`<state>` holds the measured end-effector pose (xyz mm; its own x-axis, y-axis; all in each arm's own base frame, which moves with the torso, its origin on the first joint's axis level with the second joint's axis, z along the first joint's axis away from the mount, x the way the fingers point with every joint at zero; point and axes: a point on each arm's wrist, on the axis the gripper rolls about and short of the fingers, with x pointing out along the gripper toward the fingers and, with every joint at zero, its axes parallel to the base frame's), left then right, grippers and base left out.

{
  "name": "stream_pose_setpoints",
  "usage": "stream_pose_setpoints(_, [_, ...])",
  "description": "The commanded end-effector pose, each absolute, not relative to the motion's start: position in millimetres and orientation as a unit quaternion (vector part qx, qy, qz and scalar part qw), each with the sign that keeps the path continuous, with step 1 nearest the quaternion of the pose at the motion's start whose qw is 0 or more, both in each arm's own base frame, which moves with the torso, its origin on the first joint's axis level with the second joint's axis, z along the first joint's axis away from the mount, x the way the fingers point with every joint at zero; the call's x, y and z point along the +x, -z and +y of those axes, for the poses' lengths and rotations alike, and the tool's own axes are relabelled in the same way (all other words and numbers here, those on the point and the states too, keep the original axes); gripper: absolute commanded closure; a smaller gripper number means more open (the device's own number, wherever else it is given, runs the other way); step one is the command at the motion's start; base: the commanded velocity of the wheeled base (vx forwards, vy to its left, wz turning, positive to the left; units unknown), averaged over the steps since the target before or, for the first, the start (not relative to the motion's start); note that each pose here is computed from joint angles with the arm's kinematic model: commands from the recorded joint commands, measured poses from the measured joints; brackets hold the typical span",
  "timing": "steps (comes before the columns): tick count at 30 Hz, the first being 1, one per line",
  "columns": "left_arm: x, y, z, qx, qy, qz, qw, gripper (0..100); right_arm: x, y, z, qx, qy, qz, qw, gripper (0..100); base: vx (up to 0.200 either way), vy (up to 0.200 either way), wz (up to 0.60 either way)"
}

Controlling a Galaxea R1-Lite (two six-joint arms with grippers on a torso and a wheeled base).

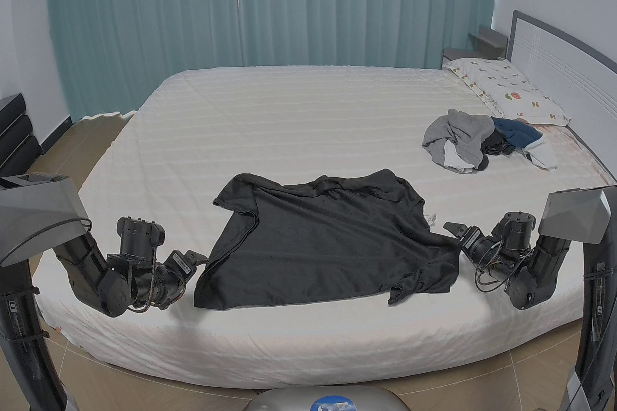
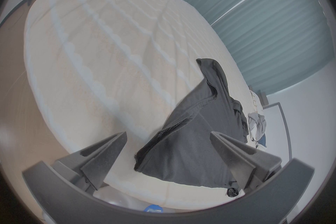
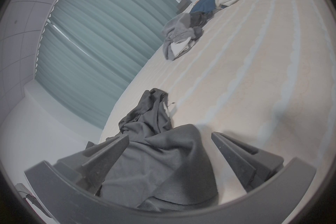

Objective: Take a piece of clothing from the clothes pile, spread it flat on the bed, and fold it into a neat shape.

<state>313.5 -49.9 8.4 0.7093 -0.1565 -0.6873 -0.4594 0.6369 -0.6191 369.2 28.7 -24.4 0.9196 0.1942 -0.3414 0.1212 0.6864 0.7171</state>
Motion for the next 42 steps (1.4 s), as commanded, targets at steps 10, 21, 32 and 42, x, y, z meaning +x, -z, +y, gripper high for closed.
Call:
stream_pose_setpoints(10, [312, -3, -75, -0.389, -0.060, 0.386, 0.835, 0, 358, 23, 25, 0.399, -0.021, 0.202, 0.894, 0, 0.000, 0.000, 0.00])
stream_pose_setpoints(21, [315, 8, -79, -0.379, -0.066, 0.392, 0.835, 0, 349, 29, 24, 0.397, -0.014, 0.220, 0.891, 0, 0.000, 0.000, 0.00])
stream_pose_setpoints(32, [322, 22, -83, -0.351, -0.091, 0.390, 0.846, 0, 348, 31, 29, 0.395, -0.016, 0.227, 0.890, 0, 0.000, 0.000, 0.00])
stream_pose_setpoints(42, [325, 33, -84, -0.310, -0.091, 0.395, 0.860, 100, 335, 26, 33, 0.390, -0.019, 0.240, 0.889, 0, 0.000, 0.000, 0.00])
